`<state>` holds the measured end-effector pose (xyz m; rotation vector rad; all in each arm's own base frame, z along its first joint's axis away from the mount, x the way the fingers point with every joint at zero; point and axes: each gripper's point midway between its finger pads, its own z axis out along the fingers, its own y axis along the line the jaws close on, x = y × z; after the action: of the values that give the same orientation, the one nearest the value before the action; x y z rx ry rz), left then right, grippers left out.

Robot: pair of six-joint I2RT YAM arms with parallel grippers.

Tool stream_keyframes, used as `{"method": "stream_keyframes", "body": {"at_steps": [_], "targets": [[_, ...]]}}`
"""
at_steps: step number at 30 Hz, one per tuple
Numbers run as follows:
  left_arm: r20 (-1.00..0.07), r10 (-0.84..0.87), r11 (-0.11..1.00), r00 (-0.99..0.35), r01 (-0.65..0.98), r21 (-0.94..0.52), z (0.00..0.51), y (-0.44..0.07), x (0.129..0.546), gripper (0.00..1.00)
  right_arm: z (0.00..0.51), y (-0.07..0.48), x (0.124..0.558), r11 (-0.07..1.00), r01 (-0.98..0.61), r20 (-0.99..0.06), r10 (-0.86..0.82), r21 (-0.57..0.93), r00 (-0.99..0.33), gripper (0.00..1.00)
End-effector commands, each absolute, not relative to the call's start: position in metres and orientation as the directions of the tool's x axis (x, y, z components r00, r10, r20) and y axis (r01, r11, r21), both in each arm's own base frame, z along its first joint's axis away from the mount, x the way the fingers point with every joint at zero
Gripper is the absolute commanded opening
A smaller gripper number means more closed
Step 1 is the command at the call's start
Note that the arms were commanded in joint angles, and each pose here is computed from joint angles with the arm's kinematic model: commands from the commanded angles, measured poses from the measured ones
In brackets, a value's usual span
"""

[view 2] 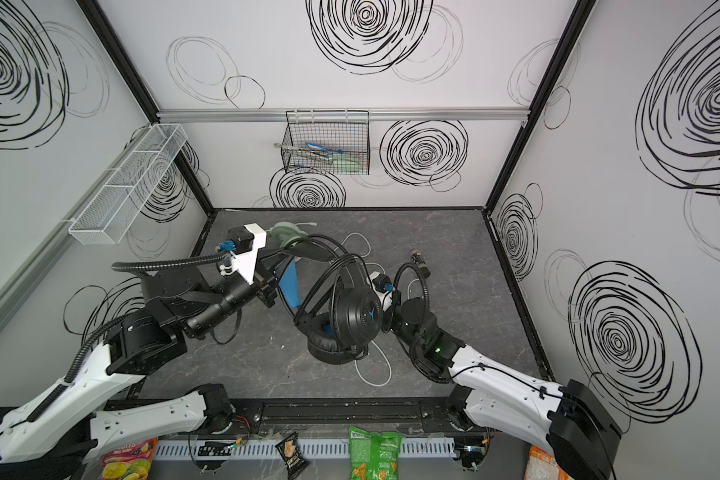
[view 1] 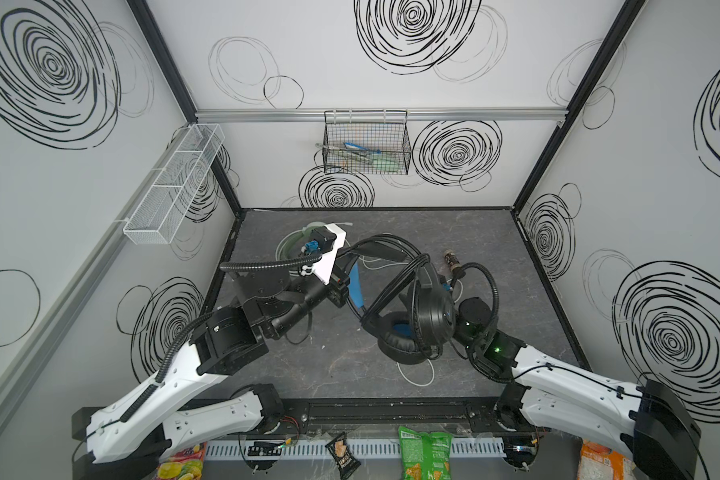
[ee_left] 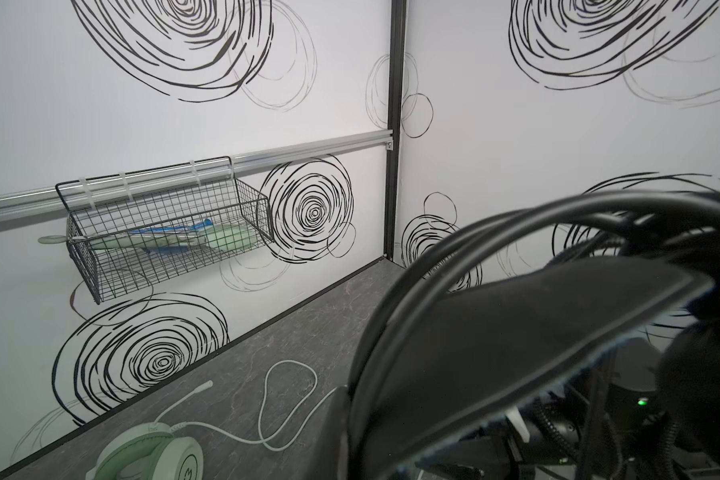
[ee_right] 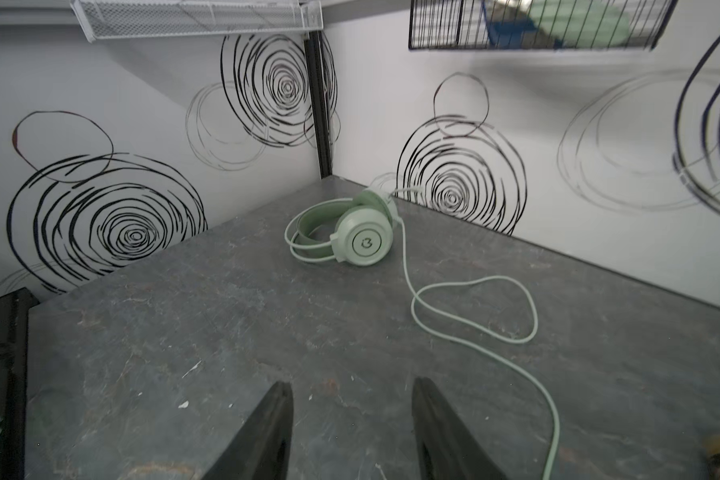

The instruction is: Wrap the headphones

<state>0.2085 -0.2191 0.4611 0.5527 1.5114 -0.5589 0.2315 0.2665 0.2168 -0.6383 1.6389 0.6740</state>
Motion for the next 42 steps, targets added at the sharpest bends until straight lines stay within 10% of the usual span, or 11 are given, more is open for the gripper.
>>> {"method": "stream_keyframes", "body": {"at_steps": [1, 9, 21, 42], "targets": [[-0.969, -0.234, 0.746, 0.079, 0.654, -0.127, 0.530, -0.200, 0.199, 0.00, 0.212, 0.272, 0.226, 0.649, -0.744, -0.976, -0.008, 0.160, -0.217, 0.56], [-0.967, -0.245, 0.770, 0.065, 0.619, -0.154, 0.526, -0.192, 0.209, 0.00, 0.211, 0.267, 0.219, 0.635, -0.750, -0.974, 0.016, 0.184, -0.225, 0.29], [-0.956, -0.289, 0.766, 0.042, 0.609, -0.205, 0.527, -0.182, 0.224, 0.00, 0.204, 0.260, 0.210, 0.627, -0.750, -0.969, 0.037, 0.212, -0.243, 0.45], [-0.908, -0.419, 0.837, 0.032, 0.401, -0.372, 0.507, -0.127, 0.263, 0.00, 0.194, 0.252, 0.209, 0.651, -0.726, -0.964, 0.037, 0.223, -0.263, 0.06]]}}
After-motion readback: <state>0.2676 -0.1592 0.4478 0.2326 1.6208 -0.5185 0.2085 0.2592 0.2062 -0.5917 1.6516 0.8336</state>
